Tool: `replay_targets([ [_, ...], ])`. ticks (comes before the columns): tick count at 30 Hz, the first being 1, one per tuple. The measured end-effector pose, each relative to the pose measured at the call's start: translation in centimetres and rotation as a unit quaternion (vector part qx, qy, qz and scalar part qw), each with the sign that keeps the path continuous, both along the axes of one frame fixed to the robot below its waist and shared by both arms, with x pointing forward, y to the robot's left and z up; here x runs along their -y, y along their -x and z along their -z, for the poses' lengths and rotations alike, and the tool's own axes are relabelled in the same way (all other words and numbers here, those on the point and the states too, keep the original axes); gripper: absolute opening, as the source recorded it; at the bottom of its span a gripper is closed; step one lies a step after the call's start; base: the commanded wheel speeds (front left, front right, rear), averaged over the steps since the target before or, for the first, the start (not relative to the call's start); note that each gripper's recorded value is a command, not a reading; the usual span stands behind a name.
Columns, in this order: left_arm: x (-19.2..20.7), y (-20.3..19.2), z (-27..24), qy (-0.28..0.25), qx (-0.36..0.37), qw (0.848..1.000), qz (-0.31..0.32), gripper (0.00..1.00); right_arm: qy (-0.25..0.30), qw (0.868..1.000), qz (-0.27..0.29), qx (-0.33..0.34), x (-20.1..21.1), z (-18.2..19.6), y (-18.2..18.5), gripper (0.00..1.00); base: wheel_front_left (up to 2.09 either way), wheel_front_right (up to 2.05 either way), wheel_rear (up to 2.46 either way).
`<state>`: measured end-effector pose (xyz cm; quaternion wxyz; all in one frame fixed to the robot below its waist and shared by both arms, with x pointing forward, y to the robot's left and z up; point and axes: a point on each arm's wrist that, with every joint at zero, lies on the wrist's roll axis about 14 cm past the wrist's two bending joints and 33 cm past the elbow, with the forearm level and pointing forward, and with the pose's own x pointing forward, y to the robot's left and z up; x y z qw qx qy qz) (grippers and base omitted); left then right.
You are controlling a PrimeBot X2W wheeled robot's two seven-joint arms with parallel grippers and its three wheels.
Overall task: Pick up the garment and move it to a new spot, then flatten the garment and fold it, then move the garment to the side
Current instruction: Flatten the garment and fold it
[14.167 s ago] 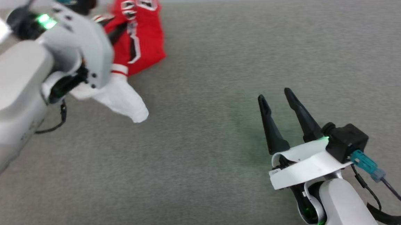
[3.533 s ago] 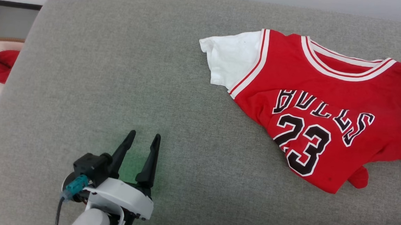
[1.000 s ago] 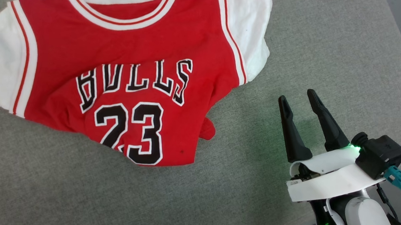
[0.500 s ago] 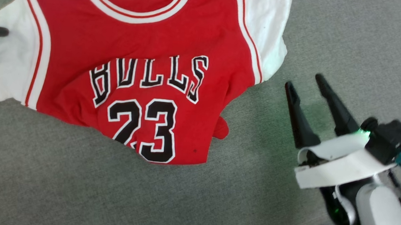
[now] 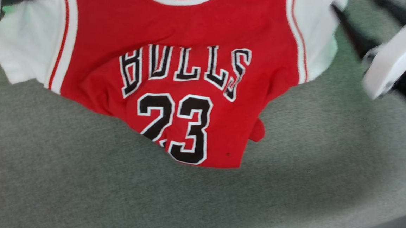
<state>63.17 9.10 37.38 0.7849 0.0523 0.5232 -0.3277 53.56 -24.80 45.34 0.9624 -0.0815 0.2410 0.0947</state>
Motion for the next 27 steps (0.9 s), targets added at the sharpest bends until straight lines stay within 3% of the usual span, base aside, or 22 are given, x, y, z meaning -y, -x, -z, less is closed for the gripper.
replay_targets([
  [8,-0.1,-0.4,0.6,0.016,0.006,1.0,0.001,0.0,0.001,0.995,-0.005,-0.095,0.3,2.3,-5.0,1.0,0.0,0.0,0.0],
  [13,-0.4,-0.6,1.1,0.022,0.007,1.0,0.001,0.0,0.012,0.979,-0.024,-0.201,-0.4,6.7,-4.2,1.0,0.0,0.0,0.0],
  [18,-0.2,-0.5,1.7,0.024,0.008,1.0,0.008,0.0,0.025,0.971,-0.04,-0.234,-0.4,7.8,-4.0,0.96,0.0,0.0,0.0],
  [19,-0.1,-0.5,1.8,0.024,0.007,1.0,0.008,0.0,0.025,0.971,-0.042,-0.235,-0.4,7.9,-4.1,0.49,0.0,0.0,0.0],
  [20,-0.1,-0.5,1.9,0.025,0.007,1.0,0.008,0.0,0.025,0.971,-0.043,-0.233,-0.3,7.9,-4.1,0.31,0.0,0.0,0.0],
  [21,0.0,-0.6,1.8,0.026,0.009,1.0,0.008,0.0,0.021,0.972,-0.04,-0.232,-0.2,8.0,-4.1,0.0,0.0,0.0,0.0],
  [27,0.6,-0.9,0.7,0.063,0.03,0.997,-0.015,0.0,0.002,0.98,-0.036,-0.198,-0.3,7.0,-4.9,0.0,0.0,0.0,0.0],
])
